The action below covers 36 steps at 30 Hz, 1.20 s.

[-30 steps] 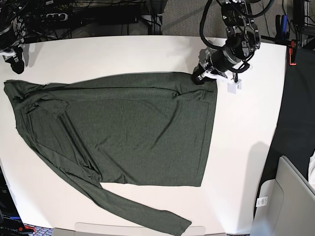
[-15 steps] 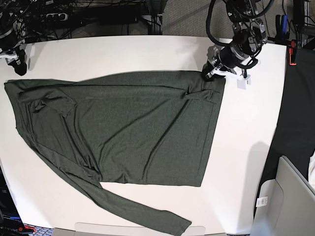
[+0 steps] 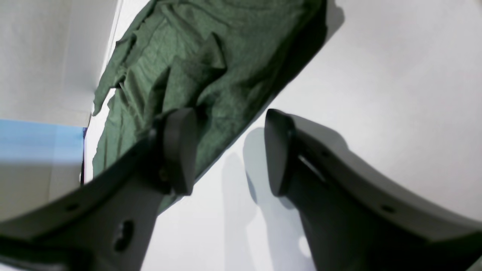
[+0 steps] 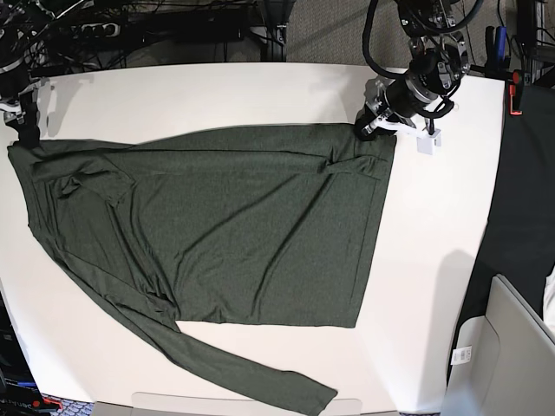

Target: Fold the T-shirt properly

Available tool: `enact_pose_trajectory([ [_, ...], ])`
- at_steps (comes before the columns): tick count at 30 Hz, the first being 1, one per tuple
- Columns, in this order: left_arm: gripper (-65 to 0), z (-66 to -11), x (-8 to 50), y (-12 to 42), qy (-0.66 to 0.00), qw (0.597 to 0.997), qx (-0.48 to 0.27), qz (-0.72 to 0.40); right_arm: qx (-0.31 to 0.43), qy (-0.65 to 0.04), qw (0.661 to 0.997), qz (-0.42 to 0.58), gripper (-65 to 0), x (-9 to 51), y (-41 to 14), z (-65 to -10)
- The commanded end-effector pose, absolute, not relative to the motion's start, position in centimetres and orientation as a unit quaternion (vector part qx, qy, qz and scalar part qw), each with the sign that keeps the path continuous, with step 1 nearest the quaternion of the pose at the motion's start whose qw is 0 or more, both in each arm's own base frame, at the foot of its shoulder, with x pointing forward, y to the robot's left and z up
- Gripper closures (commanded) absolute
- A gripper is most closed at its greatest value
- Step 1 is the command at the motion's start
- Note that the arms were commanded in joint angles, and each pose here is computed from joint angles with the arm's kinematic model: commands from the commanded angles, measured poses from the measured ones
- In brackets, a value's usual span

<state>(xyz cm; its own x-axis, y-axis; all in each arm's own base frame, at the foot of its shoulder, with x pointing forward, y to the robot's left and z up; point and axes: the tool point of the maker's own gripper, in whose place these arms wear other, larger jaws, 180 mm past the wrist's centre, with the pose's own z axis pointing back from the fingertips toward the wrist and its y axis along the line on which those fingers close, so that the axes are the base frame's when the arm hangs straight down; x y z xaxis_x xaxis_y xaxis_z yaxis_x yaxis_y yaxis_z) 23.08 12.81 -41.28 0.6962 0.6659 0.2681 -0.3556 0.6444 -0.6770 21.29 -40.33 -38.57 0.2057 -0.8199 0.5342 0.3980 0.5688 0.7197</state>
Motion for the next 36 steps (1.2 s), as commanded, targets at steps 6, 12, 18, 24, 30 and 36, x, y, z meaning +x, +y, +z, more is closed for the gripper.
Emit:
enact_pose_trajectory([
  [6,0.0,-40.5,23.5,13.0,-0.268,0.866,-0.306,0.290,0.212,-0.483,0.743,-0.412,-28.3,22.3,-41.8,-37.9],
  [12,0.0,-40.5,23.5,12.9,-0.267,0.866,-0.306,0.290,0.230,-0.480,0.732,-0.424,-28.2,23.3,-41.5,-38.5],
  [18,0.0,-40.5,23.5,12.9,-0.267,0.866,-0.307,0.290,0.238,-0.476,0.733,-0.424,-25.5,23.6,-41.0,-38.8],
  [24,0.0,-40.6,23.5,12.8,-0.266,0.866,-0.308,0.291,0.237,-0.464,0.738,-0.429,-24.6,21.8,-40.9,-39.4],
  [30,0.0,-40.7,23.4,12.4,-0.263,0.865,-0.311,0.294,0.238,-0.449,0.740,-0.440,-24.6,19.2,-40.9,-40.1],
  [36,0.0,-40.7,23.4,12.3,-0.263,0.863,-0.313,0.296,0.221,-0.457,0.754,-0.418,-24.6,17.2,-41.2,-38.6],
])
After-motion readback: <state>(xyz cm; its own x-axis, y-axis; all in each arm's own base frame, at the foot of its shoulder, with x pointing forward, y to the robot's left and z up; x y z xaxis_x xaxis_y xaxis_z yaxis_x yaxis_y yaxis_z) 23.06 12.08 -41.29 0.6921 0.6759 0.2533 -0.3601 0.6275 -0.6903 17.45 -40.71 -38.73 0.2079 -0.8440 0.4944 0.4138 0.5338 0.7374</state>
